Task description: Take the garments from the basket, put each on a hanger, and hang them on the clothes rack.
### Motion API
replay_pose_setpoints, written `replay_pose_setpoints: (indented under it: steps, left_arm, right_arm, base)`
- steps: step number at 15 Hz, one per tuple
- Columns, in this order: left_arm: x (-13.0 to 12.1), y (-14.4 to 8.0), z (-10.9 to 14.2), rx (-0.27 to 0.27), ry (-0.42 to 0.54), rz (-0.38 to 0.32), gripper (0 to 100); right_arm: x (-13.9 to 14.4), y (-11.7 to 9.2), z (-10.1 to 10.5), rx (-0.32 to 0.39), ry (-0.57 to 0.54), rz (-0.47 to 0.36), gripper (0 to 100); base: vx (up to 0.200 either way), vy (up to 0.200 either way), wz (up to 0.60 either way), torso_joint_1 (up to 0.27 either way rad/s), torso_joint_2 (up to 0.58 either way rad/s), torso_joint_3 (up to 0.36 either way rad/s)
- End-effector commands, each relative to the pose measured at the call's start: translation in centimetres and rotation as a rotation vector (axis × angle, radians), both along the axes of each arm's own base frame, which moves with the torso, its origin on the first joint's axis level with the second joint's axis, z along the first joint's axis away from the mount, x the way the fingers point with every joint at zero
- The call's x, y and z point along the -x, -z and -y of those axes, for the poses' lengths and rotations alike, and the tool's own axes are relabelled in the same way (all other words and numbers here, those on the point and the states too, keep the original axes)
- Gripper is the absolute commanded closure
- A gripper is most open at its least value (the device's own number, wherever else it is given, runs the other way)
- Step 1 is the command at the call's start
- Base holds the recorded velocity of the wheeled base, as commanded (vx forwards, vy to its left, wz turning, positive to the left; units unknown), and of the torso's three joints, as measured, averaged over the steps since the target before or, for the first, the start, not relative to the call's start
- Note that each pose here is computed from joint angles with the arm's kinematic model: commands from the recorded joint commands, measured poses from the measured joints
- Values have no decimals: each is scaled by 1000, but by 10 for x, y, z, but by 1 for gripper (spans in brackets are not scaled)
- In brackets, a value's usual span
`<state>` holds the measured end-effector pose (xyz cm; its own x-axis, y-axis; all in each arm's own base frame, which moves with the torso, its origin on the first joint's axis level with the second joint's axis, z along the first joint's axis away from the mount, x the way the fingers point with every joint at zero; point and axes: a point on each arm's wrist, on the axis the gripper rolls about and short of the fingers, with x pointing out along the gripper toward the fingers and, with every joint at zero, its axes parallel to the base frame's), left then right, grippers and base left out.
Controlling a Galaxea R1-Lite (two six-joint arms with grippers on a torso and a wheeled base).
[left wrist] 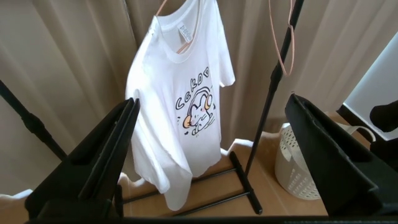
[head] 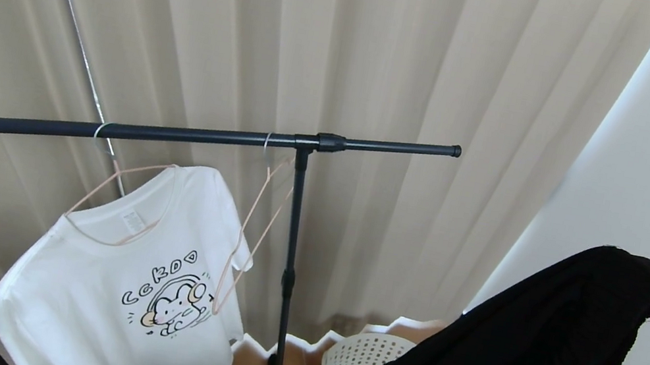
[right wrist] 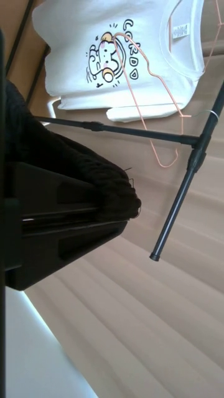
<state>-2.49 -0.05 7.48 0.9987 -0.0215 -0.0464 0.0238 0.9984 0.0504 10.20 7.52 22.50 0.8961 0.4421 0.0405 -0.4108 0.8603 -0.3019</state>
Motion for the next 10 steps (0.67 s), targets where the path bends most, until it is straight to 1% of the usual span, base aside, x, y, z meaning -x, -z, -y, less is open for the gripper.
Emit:
replay_pose_setpoints:
  steps: [1, 2, 4, 8, 10]
  left_arm:
    - [0, 0, 0, 1, -2, -3, 0]
    - [0, 0, 0, 1, -2, -3, 0]
    - [0, 0, 0, -1, -2, -3, 0]
    - [0, 0, 0, 2, -6, -3, 0]
    - [0, 0, 0, 1, -5, -3, 0]
  right_arm:
    - [0, 0, 0, -3, -2, 4, 100]
    - [0, -1, 0, -4, -2, 6, 100]
    - [-3, -1, 3, -6, 29, 6, 100]
    - [-2, -1, 4, -7, 29, 8, 100]
    - [-2, -1, 4, -8, 29, 9, 100]
  base:
    - [0, 0, 0, 110, -198, -110]
    - [0, 0, 0, 0, 0, 0]
    - [0, 0, 600, 2, -5, -2]
    - [0, 0, 600, 7, 1, -2]
    - [0, 0, 0, 0, 0, 0]
